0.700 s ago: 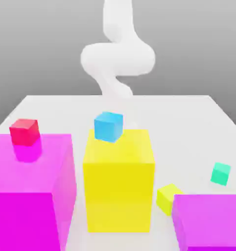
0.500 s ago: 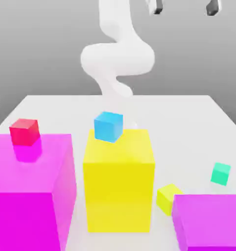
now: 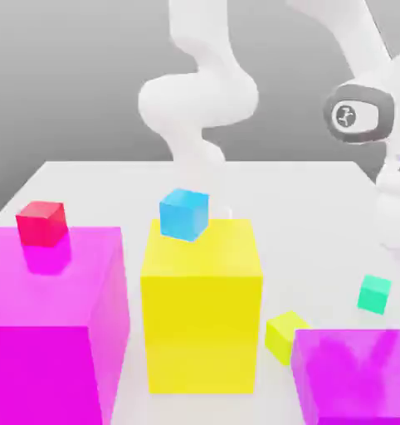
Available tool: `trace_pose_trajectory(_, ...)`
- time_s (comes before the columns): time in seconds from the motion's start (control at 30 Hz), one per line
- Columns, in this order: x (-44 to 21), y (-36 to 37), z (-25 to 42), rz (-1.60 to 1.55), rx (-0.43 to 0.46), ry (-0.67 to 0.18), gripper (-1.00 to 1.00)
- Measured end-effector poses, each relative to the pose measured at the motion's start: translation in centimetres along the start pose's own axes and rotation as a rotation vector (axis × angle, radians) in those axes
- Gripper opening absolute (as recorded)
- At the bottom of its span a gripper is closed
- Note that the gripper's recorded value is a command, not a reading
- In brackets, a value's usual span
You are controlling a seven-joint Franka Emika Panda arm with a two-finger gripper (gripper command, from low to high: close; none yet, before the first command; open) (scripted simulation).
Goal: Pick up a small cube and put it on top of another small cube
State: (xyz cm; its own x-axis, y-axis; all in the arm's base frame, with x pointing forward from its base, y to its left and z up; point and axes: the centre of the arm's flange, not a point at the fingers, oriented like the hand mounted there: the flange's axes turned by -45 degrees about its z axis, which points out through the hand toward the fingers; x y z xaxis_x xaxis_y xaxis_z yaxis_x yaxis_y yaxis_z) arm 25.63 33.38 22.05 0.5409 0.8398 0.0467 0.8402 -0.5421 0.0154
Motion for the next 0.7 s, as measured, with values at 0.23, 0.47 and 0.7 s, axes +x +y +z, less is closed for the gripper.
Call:
trace_pose_trajectory(0.23,-1.5,-2.1,8.3,-0.047,0.018,-0.045,0.00)
trace_pose_trajectory(0.47,-1.7,-2.1,9.3,-0.048,0.017,-0.045,-1.00)
trace_pose_trajectory(0.7,-1.4,-1.9,3.3,-0.045,0.016,-0.046,-1.00)
